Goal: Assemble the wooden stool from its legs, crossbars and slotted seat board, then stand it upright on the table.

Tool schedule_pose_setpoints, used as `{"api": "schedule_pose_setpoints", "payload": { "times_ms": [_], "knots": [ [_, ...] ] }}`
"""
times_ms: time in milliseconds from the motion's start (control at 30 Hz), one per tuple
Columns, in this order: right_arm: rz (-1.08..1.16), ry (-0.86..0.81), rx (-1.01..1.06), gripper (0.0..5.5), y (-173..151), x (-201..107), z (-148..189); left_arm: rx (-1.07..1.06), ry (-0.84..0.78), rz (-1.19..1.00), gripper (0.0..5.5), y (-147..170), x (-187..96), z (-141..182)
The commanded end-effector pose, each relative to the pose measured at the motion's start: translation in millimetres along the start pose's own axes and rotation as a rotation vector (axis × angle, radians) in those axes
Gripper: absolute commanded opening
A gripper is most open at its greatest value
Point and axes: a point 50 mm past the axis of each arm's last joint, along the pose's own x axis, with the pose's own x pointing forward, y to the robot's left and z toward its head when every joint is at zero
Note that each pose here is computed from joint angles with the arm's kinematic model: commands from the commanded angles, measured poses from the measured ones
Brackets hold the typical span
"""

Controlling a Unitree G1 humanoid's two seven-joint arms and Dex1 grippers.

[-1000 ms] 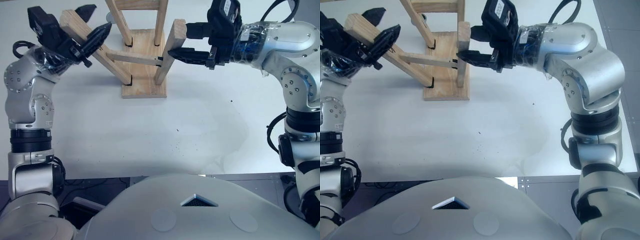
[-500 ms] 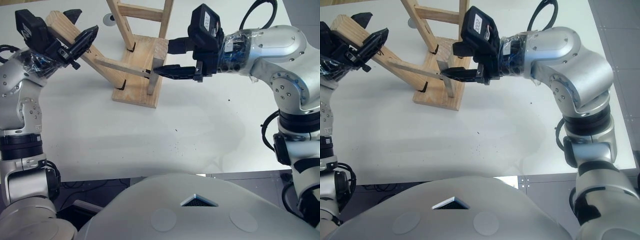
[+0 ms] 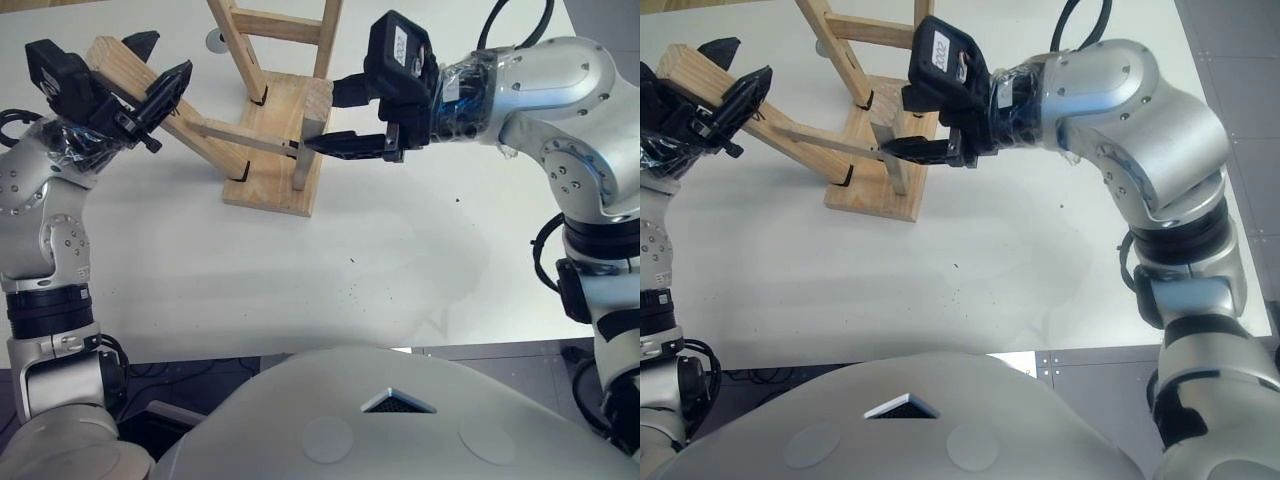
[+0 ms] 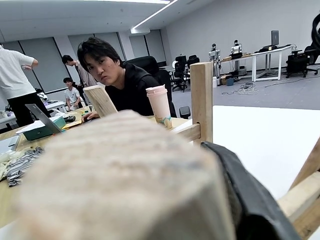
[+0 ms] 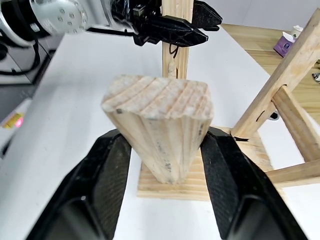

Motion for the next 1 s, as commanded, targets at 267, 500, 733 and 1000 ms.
{"api": "schedule_pose_setpoints", "payload": {
  "times_ms": [267,500,733,1000],
  "knots": [
    [-0.136,0.019,0.033,2.53,-32,-6,-7,-0.046,0.231,0.045,2.07,-18,-6,-44],
    [-0.036,-0.088,0.063,3.36,-23,-25,14,-0.064,0.261,0.117,2.06,-15,3,-53],
    [-0.286,-0.507,0.019,3.06,-62,-78,124,-0.081,0.261,0.122,1.99,-16,9,-55],
    [-0.594,-0.395,0.429,1.73,-44,30,73,-0.176,0.314,0.204,1.75,-24,24,-50]
  ]
}}
